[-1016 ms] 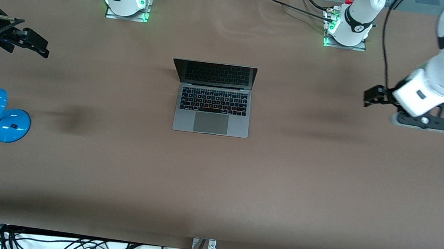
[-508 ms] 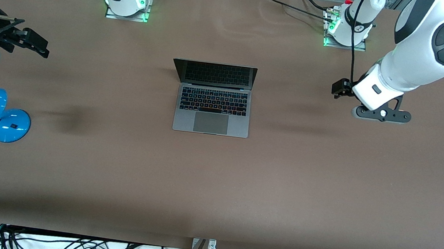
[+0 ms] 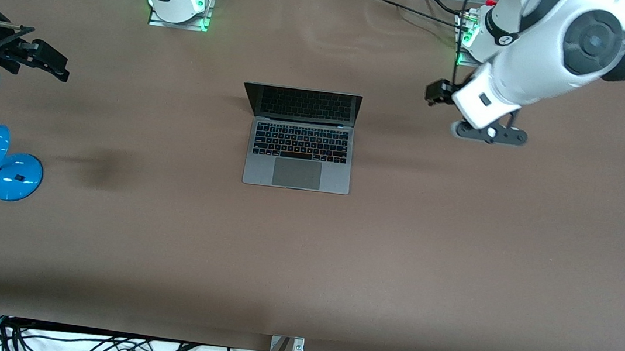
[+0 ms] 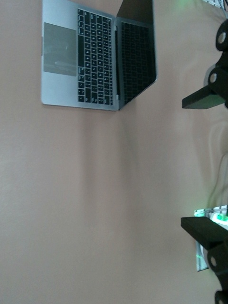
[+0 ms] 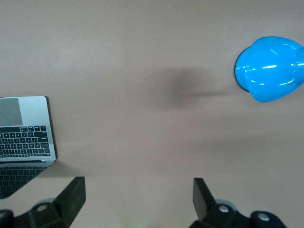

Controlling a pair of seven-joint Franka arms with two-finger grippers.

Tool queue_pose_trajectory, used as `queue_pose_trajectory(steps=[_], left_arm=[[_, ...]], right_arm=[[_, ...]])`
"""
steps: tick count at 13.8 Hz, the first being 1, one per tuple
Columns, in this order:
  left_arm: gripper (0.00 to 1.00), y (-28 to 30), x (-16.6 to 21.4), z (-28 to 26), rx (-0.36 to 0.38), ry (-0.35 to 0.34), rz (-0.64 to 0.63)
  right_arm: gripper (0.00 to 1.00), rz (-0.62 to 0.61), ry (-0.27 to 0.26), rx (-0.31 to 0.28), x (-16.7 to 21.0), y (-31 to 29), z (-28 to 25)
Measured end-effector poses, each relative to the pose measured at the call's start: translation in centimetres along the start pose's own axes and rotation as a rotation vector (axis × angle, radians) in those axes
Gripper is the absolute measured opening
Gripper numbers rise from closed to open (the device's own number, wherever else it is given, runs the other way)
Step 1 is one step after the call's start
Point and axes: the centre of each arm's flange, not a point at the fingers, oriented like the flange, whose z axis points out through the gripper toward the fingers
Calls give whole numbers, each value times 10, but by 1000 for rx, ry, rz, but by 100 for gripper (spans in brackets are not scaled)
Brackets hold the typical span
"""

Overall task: Close laptop with both arms from behind
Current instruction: 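Raise both grippers and swing them toward the laptop screen's back, then lower both grippers behind the laptop screen's top edge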

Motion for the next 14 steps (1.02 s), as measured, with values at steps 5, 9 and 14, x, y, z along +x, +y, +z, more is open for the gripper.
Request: queue_pose_trajectory(steps=[5,9,14], left_arm=[[100,50,-39,-4,20,7,-20],[100,74,-56,0,27,7,-58],[98,119,-83,33,18,-68,-165]], right_arm=[[100,-7,-13,0,-1,-2,2],[100,-113,-141,-17,-8,-57,29],[100,-287,-234,-45,-36,-170,66]])
